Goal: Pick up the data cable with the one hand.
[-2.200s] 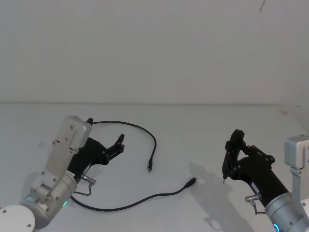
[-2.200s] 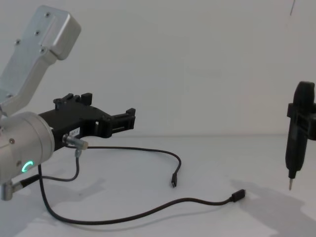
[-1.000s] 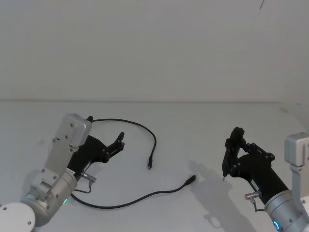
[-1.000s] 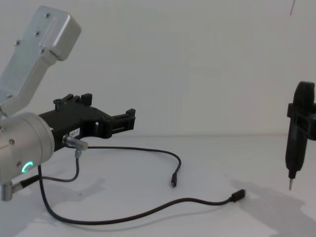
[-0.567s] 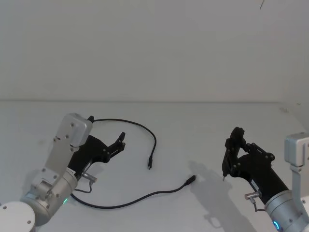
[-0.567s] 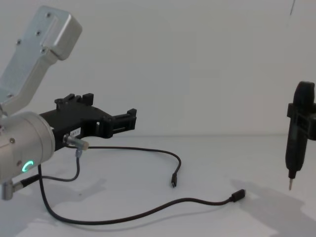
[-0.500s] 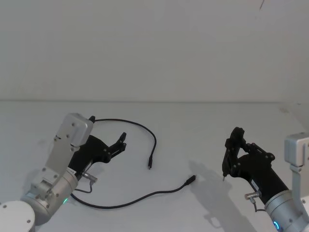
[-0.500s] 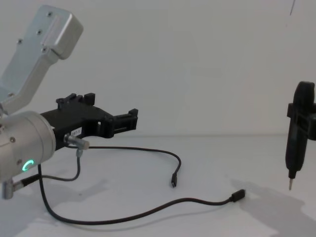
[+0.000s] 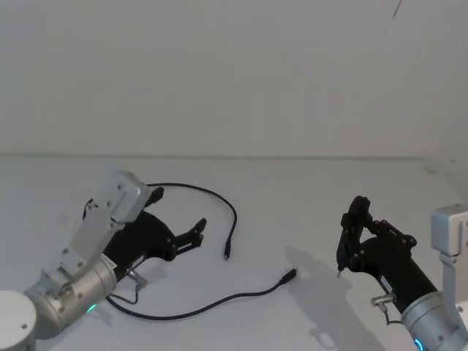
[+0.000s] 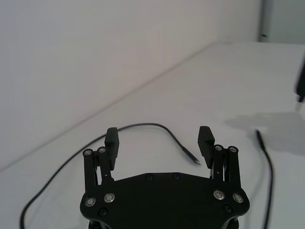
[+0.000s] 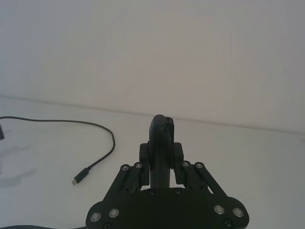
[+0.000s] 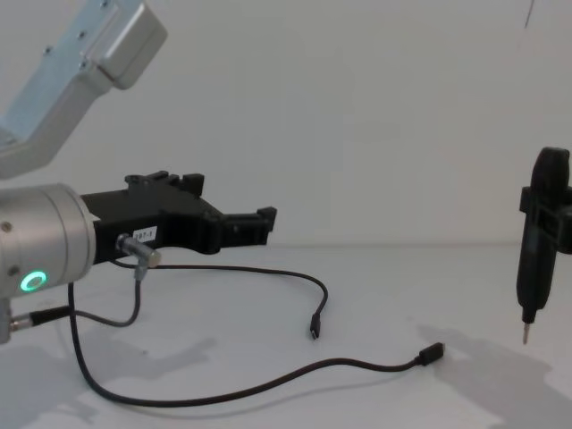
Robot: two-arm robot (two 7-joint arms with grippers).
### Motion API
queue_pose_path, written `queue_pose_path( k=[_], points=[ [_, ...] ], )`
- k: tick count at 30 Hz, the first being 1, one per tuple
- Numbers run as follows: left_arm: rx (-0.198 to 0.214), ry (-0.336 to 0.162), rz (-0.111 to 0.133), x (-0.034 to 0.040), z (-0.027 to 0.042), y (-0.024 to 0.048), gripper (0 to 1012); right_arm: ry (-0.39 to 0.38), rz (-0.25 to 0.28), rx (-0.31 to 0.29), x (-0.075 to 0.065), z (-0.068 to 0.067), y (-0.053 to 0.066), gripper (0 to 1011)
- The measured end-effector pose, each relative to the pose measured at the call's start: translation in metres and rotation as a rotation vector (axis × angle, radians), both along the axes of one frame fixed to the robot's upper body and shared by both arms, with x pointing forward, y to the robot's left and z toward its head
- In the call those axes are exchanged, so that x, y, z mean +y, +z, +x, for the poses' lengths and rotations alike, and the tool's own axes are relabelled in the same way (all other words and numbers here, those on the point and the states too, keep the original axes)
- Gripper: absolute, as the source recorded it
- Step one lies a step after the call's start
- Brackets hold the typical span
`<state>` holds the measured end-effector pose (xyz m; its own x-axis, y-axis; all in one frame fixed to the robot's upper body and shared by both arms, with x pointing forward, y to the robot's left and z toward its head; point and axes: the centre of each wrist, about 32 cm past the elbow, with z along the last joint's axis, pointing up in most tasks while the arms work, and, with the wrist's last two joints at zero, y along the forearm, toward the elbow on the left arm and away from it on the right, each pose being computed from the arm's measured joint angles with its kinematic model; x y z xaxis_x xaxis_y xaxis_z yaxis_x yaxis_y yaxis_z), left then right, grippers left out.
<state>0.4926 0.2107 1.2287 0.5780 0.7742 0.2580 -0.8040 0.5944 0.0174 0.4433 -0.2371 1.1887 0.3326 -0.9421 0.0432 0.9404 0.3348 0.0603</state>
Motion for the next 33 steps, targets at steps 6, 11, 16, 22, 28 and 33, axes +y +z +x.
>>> queue_pose_path(
  k=[6, 11, 16, 22, 28, 33],
  points=[
    [0.056, -0.068, 0.036, 0.0066, -0.0019, 0.0113, 1001, 0.000, 0.000, 0.000, 0.000, 0.000, 0.000, 279],
    [0.125, -0.125, 0.075, 0.0115, -0.0030, 0.0209, 1001, 0.000, 0.000, 0.000, 0.000, 0.000, 0.000, 279],
    [0.194, -0.167, 0.115, 0.0125, -0.0018, 0.0262, 1001, 0.000, 0.000, 0.000, 0.000, 0.000, 0.000, 279],
    [0.241, -0.196, 0.145, 0.0104, 0.0024, 0.0291, 1001, 0.000, 0.000, 0.000, 0.000, 0.000, 0.000, 279],
    [0.277, -0.230, 0.172, 0.0063, 0.0093, 0.0312, 1001, 0.000, 0.000, 0.000, 0.000, 0.000, 0.000, 279],
    [0.303, -0.255, 0.190, 0.0023, 0.0165, 0.0308, 1001, 0.000, 0.000, 0.000, 0.000, 0.000, 0.000, 279]
  ],
)
